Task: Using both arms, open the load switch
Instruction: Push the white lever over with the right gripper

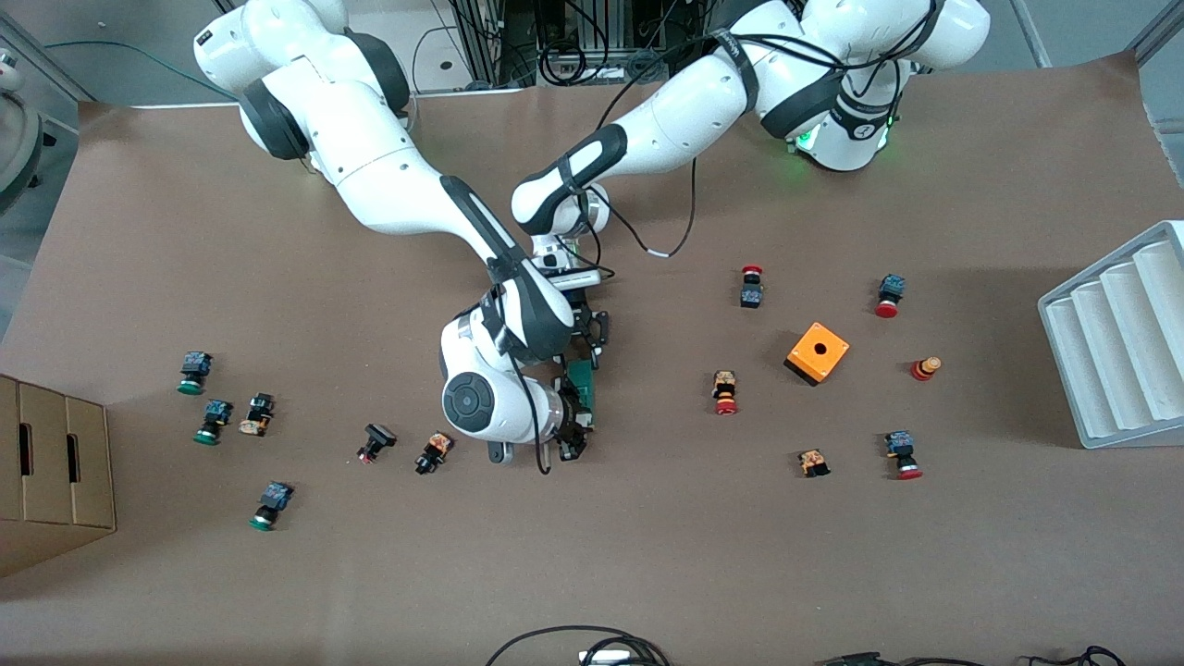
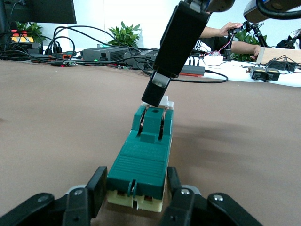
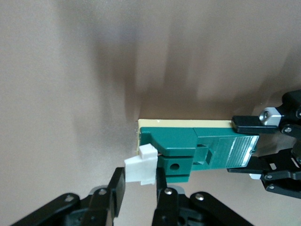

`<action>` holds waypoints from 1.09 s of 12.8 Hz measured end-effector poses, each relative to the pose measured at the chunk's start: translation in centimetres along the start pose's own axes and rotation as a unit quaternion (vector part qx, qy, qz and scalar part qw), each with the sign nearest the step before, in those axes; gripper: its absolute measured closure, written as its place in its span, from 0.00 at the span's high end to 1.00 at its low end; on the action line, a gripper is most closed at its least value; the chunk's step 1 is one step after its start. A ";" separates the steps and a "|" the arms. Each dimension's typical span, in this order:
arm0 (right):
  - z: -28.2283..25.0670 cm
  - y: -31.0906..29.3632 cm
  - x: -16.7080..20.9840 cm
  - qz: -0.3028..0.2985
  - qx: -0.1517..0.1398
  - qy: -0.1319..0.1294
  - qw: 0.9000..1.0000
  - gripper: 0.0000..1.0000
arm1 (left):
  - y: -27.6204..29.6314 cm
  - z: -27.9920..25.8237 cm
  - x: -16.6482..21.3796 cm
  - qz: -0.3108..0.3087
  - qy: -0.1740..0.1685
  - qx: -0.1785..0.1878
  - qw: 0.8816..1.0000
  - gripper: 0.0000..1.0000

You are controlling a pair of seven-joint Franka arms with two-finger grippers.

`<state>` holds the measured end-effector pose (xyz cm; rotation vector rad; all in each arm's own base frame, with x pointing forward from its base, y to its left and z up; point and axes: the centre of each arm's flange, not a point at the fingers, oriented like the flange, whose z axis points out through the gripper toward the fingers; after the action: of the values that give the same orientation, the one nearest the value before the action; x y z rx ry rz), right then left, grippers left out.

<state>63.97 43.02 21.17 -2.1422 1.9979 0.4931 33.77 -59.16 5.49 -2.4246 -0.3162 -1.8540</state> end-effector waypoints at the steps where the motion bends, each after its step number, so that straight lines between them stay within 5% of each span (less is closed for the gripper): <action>1: 0.0 0.0 0.0 0.000 0.000 0.000 1.000 0.32 | 0.0 0.0 0.0 0.000 0.000 0.000 1.000 0.59; 14: -1.5 0.9 -0.3 0.002 -0.005 -0.006 1.000 0.32 | 0.0 0.0 0.0 0.000 0.000 0.000 1.000 0.60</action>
<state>63.24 42.67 22.76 -2.1356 1.9982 0.5165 33.77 -59.16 5.49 -2.4247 -0.3162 -1.8539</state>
